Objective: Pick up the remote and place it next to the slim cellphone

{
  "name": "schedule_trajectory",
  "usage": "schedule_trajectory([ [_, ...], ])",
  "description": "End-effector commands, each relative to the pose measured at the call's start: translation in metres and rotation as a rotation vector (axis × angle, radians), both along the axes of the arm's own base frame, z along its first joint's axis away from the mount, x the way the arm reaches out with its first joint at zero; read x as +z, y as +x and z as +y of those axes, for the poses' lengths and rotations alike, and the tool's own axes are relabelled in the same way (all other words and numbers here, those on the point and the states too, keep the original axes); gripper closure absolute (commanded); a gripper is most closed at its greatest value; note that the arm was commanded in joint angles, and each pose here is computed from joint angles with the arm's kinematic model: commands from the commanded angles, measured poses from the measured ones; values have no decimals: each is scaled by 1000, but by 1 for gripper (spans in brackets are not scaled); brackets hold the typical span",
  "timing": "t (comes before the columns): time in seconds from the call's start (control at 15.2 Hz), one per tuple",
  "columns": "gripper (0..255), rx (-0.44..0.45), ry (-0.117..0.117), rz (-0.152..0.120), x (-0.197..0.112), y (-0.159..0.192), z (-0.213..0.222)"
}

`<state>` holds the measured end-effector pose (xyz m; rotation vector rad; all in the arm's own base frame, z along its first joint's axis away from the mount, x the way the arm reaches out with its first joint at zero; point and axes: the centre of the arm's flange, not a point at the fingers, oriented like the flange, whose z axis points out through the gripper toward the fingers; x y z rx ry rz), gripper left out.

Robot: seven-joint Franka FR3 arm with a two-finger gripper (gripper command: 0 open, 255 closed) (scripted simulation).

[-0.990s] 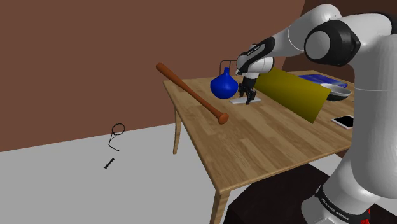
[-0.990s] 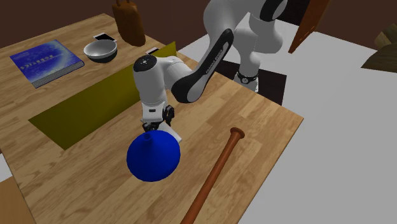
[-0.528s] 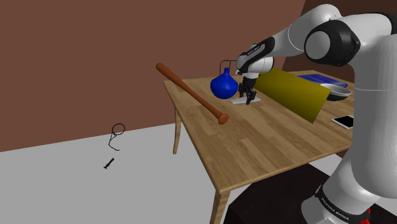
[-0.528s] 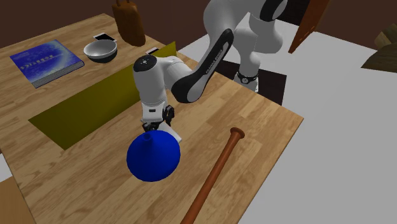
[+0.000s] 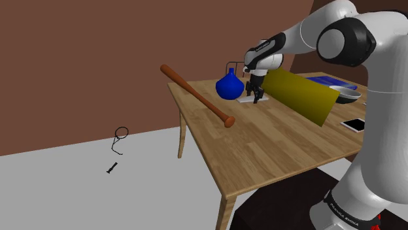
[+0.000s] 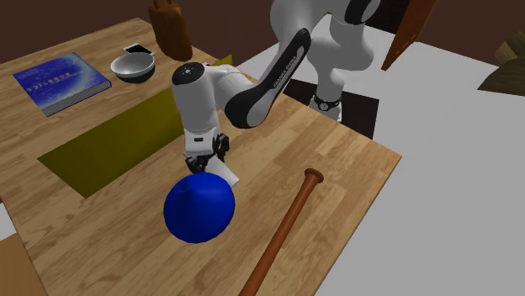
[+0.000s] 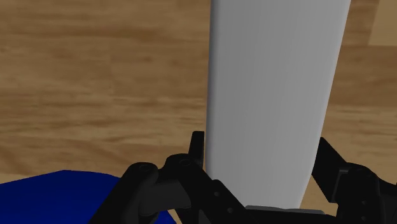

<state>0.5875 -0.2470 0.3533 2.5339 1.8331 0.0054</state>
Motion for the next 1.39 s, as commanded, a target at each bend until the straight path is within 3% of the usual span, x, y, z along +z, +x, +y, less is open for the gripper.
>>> schedule_trajectory([
  [0.0, 255, 0, 0, 0, 11, -2, 0],
  [0.66, 255, 0, 0, 0, 59, -2, 0],
  [1.32, 255, 0, 0, 0, 60, -132, -23],
])
